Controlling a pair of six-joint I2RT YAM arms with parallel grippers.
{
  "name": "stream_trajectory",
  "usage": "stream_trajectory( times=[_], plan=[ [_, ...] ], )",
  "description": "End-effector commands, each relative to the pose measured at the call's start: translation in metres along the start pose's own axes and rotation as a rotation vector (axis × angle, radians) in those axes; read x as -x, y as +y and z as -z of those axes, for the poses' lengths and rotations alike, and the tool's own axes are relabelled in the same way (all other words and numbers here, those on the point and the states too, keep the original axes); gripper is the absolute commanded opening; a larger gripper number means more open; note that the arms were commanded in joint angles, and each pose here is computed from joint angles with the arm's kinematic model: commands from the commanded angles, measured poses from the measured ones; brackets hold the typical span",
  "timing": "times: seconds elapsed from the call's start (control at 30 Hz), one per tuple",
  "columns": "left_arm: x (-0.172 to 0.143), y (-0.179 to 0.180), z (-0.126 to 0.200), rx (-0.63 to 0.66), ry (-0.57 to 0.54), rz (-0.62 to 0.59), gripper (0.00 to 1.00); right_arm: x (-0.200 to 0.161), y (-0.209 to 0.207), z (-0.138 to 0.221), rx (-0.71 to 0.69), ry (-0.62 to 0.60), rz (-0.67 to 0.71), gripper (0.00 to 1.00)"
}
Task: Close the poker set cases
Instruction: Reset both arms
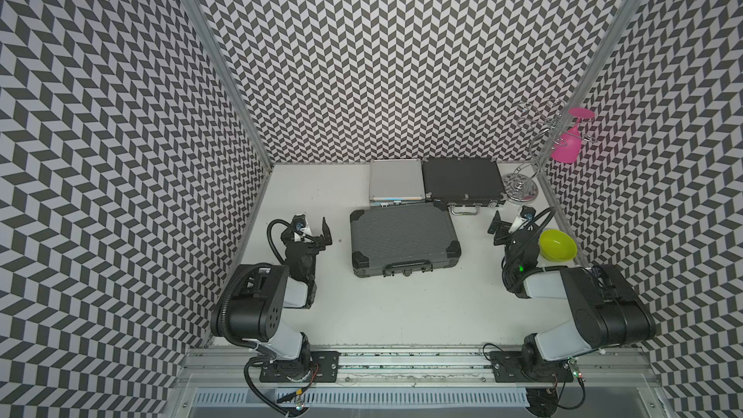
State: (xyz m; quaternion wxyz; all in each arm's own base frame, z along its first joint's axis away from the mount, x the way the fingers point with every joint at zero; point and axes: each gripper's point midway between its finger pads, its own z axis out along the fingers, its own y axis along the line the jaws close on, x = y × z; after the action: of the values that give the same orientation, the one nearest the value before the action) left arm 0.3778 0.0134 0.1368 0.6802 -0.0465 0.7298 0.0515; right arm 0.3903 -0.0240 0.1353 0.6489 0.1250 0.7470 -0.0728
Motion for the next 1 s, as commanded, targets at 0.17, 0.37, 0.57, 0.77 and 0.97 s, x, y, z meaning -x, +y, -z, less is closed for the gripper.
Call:
stream_trajectory(
  times=[0.17, 0.37, 0.57, 0.77, 0.97],
  plan=[
    [0.012, 0.001, -0.002, 0.003, -0.037, 0.022, 0.99, 0.020, 0.003, 0.002, 0.024, -0.072, -0.009, 0.99],
    [0.011, 0.001, -0.002, 0.003, -0.037, 0.023, 0.99, 0.019, 0.004, 0.001, 0.025, -0.066, -0.006, 0.99],
    [0.011, 0.001, -0.002, 0.002, -0.037, 0.023, 0.99, 0.021, 0.003, 0.004, 0.026, -0.077, -0.010, 0.99],
    [0.011, 0.001, -0.002, 0.002, -0.036, 0.022, 0.99, 0.022, -0.006, 0.004, -0.002, -0.095, -0.046, 0.99],
    [0.012, 0.001, -0.002, 0.002, -0.039, 0.022, 0.99, 0.016, 0.041, 0.005, 0.224, -0.048, 0.102, 0.99]
  ],
)
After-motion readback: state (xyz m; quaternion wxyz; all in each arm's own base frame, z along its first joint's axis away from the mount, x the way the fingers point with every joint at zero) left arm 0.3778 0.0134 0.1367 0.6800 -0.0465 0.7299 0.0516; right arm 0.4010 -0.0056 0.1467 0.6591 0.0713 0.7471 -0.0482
